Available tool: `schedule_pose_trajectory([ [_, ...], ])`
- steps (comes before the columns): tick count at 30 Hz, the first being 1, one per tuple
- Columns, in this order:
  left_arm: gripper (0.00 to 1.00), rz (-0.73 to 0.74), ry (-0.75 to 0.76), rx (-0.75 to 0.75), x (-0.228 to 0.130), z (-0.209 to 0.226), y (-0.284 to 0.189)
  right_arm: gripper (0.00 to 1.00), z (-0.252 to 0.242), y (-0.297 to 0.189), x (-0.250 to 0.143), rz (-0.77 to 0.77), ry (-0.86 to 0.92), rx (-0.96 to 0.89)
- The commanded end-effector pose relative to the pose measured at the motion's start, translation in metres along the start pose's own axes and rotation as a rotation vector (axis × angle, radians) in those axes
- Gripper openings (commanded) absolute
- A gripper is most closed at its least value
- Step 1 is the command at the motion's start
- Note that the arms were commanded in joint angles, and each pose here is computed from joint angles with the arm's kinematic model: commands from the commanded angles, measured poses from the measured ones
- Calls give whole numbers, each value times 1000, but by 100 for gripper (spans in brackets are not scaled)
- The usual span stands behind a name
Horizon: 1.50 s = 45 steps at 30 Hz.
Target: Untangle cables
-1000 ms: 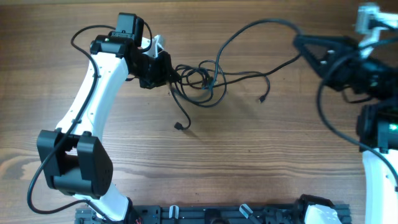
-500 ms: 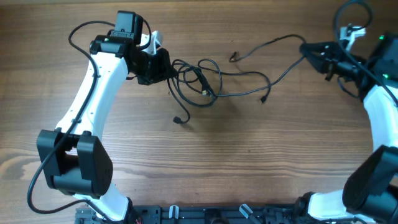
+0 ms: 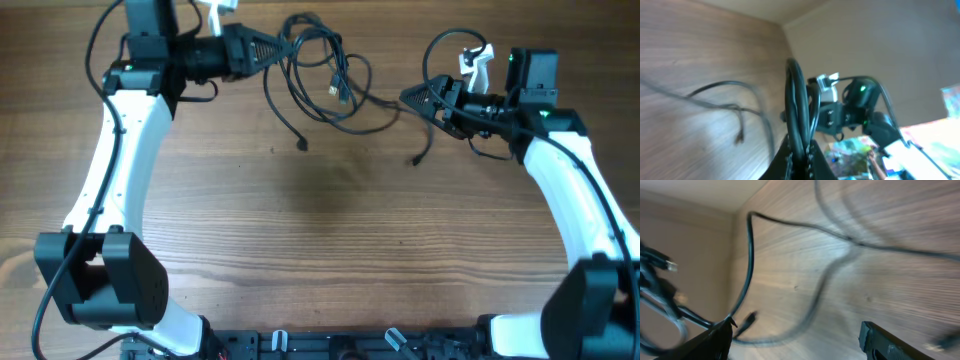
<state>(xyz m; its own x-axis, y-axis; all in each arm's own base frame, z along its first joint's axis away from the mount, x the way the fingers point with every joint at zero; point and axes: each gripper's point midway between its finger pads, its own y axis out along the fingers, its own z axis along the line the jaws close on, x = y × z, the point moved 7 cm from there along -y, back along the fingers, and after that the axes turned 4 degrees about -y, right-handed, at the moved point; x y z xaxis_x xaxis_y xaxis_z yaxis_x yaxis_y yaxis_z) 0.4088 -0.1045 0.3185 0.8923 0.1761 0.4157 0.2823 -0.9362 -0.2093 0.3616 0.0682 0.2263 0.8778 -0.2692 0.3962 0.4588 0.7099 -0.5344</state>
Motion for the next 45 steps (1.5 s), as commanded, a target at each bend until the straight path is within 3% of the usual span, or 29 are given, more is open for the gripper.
schedule_pose_trajectory([
  [1, 4, 48, -5, -165, 5, -32, -14, 85, 20, -25, 7, -110, -192, -106],
  [6, 4, 51, 55, -226, 15, -52, -13, 85, 61, -49, -2, -133, -428, 49],
  [11, 4, 79, 157, -249, 8, -55, -1, 85, 79, -52, -6, -115, -466, 194],
  [17, 4, 63, 147, -63, -12, -15, 7, 84, 100, -30, -20, -72, -520, 203],
  [23, 4, 112, 157, -11, -30, -3, 6, 69, 114, -21, -20, -96, -518, 198],
  [25, 4, 136, 125, -36, -35, -5, 8, 60, 117, -18, -21, -98, -524, 193],
  [29, 4, 179, 14, -54, -44, -11, 17, 56, 121, -11, -25, -100, -540, 155],
  [34, 4, 242, 4, -79, -58, -22, 38, 52, 108, 5, -29, -52, -506, 113],
  [38, 4, 246, -45, -73, -58, -23, 39, 40, 85, 29, -33, 35, -433, 88],
  [45, 4, 237, -85, -40, -57, -20, 39, 38, 56, 0, -7, -29, -353, 102],
])
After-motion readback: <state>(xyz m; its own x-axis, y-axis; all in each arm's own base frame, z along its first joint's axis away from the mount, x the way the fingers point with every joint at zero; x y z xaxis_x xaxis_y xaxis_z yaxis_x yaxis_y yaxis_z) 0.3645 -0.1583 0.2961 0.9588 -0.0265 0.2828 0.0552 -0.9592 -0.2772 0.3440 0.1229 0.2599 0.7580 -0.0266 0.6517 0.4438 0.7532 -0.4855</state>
